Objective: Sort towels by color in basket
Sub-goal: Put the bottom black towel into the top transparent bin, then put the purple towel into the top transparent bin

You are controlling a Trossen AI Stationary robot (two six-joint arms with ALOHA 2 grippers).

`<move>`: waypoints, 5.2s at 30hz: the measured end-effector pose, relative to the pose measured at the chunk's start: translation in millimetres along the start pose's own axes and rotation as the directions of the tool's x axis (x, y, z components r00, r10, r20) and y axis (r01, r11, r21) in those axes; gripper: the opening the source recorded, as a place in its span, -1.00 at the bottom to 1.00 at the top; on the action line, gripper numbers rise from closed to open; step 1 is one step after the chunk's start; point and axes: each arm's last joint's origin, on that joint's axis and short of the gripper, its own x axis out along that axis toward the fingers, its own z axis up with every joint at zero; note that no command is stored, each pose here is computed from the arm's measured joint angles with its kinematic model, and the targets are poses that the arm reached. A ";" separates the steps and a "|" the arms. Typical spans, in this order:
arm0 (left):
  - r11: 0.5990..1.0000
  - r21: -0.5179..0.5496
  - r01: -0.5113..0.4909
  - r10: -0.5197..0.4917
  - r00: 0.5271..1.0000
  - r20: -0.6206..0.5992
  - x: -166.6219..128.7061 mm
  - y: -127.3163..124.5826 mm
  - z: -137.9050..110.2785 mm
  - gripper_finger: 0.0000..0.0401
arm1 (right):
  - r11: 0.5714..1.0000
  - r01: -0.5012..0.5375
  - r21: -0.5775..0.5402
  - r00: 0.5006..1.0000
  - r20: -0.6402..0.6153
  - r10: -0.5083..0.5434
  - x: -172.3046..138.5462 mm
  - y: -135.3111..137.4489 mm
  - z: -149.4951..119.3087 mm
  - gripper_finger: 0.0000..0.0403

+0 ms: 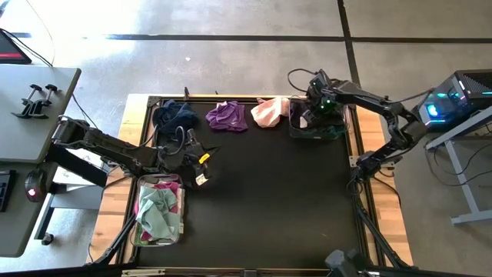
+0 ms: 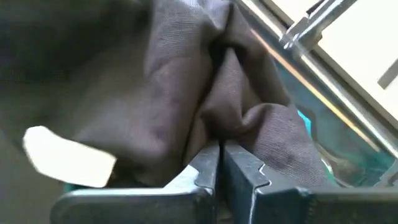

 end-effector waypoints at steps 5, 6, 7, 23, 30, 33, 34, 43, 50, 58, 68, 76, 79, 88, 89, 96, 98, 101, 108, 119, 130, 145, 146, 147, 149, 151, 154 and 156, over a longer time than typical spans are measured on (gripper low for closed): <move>1.000 0.007 0.001 -0.001 1.000 -0.010 0.0 -0.1 -1.2 -1.00 | 1.000 0.001 -0.004 0.997 -0.078 -0.001 21.5 5.4 1.4 -0.82; 1.000 0.010 0.001 -0.001 1.000 -0.013 0.0 -0.1 -1.5 -1.00 | 1.000 -0.001 -0.007 0.996 -0.094 0.001 26.1 6.3 1.6 -0.79; 1.000 0.011 0.001 -0.001 1.000 -0.015 0.0 -0.1 -1.7 -1.00 | 1.000 -0.004 -0.012 0.994 -0.108 0.002 30.4 7.2 1.6 -0.76; 1.000 -0.008 0.001 -0.001 1.000 -0.020 0.0 -0.2 -2.3 -1.00 | 0.998 -0.020 0.057 0.996 -0.083 0.025 -35.0 -3.6 6.1 -0.44; 1.000 -0.009 0.001 -0.001 1.000 -0.020 0.0 -0.1 -2.3 -1.00 | 1.000 -0.029 0.001 0.988 0.151 0.029 -38.6 12.6 10.6 -0.44; 1.000 -0.012 0.001 -0.001 1.000 -0.020 0.0 -0.1 -2.3 -1.00 | 0.999 -0.038 -0.017 0.972 0.232 0.040 -14.7 23.3 5.7 -0.44; 1.000 -0.013 0.001 -0.001 1.000 -0.020 0.0 -0.1 -2.3 -1.00 | 0.999 -0.040 -0.023 0.964 0.263 0.044 -5.2 26.8 2.5 -0.44; 1.000 -0.018 -0.001 0.000 1.000 -0.022 0.1 0.1 -2.5 -1.00 | 0.997 -0.063 0.050 0.952 0.301 0.045 43.4 35.2 -36.3 -0.44; 1.000 -0.029 -0.005 0.005 1.000 -0.017 0.2 0.2 -1.9 -1.00 | 0.999 -0.032 0.015 0.942 0.335 0.025 16.8 36.4 -25.0 -0.44; 0.999 -0.037 -0.005 0.004 1.000 -0.017 0.1 0.2 -2.0 -1.00 | 0.994 0.080 0.068 0.978 0.189 -0.092 -65.8 33.2 -25.0 -0.45; 0.999 -0.036 -0.005 0.004 1.000 -0.019 0.1 0.2 -2.2 -1.00 | 0.957 0.245 0.158 0.969 -0.003 -0.248 -43.9 22.7 -45.7 -0.73; 0.999 -0.033 -0.004 0.003 1.000 -0.023 0.1 0.1 -2.7 -1.00 | 0.965 0.258 -0.036 0.953 -0.154 -0.261 9.1 25.6 -54.5 -0.81; 0.998 -0.056 -0.005 0.003 1.000 -0.023 0.1 0.1 -2.7 -1.00 | 0.963 0.250 -0.097 0.955 -0.139 -0.262 6.1 27.3 -51.5 -0.75; 0.996 -0.094 0.009 -0.010 1.000 -0.007 -1.7 -2.4 -1.0 -1.00 | 0.962 0.272 0.032 0.934 0.231 -0.271 -63.2 25.1 -46.9 -0.43; 0.996 -0.094 0.008 -0.009 1.000 -0.008 -1.6 -2.3 -1.0 -1.00 | 0.968 0.245 0.048 0.924 0.290 -0.248 -70.1 27.1 -49.1 -0.41; 0.995 -0.099 -0.008 0.007 1.000 -0.011 0.3 0.6 -1.3 -1.00 | 0.990 -0.073 -0.118 0.749 0.649 0.132 -75.3 62.6 -70.5 -0.40; 0.994 -0.110 -0.011 0.010 1.000 -0.012 0.8 1.2 -1.5 -1.00 | 0.971 -0.160 -0.178 0.694 0.679 0.239 -61.3 76.8 -80.4 -0.40; 0.993 -0.115 -0.018 0.017 1.000 -0.013 1.6 2.5 -1.5 -1.00 | 0.930 -0.260 -0.261 0.615 0.698 0.368 -37.7 100.0 -95.5 -0.40; 0.986 -0.159 -0.047 0.052 0.998 0.024 5.2 8.9 3.0 -1.00 | 0.867 -0.304 -0.395 0.436 0.751 0.495 -7.8 142.4 -124.4 -0.40; 0.972 -0.223 -0.078 0.086 0.996 0.027 9.1 15.5 3.4 -1.00 | 0.815 -0.196 -0.545 0.487 0.668 0.563 8.7 169.4 -120.6 -0.40; 0.968 -0.241 -0.068 0.073 0.997 0.009 16.8 9.2 -3.8 -1.00 | 0.694 -0.287 -0.660 0.455 0.543 0.705 21.1 196.9 -102.5 -0.40; 0.974 -0.213 -0.072 0.076 0.997 0.009 32.5 -2.5 -16.9 -1.00 | 0.703 -0.328 -0.631 0.537 0.487 0.688 48.1 225.1 -82.0 -0.15; 0.975 -0.209 -0.073 0.076 0.997 0.004 33.2 -3.0 -18.1 -1.00 | 0.704 -0.328 -0.630 0.544 0.483 0.686 50.3 226.2 -81.5 -0.11; 0.975 -0.211 -0.073 0.076 0.997 0.007 34.0 -3.6 -18.5 -1.00 | 0.704 -0.328 -0.630 0.551 0.477 0.684 52.2 227.3 -81.0 -0.06; 0.974 -0.213 -0.072 0.077 0.997 0.016 35.3 -4.5 -18.9 -1.00 | 0.705 -0.332 -0.627 0.560 0.470 0.682 55.4 228.8 -80.5 0.03; 0.974 -0.214 -0.071 0.077 0.997 0.018 36.4 -5.4 -19.8 -1.00 | 0.706 -0.333 -0.626 0.562 0.469 0.681 56.7 230.2 -79.3 0.10; 0.973 -0.222 -0.070 0.078 0.997 0.029 37.9 -6.3 -20.1 -1.00 | 0.707 -0.333 -0.624 0.579 0.456 0.676 58.7 231.1 -79.0 0.15; 0.973 -0.224 -0.061 0.070 0.997 0.033 38.9 -7.4 -20.8 -1.00 | 0.707 -0.334 -0.624 0.582 0.454 0.675 58.8 231.0 -79.1 0.16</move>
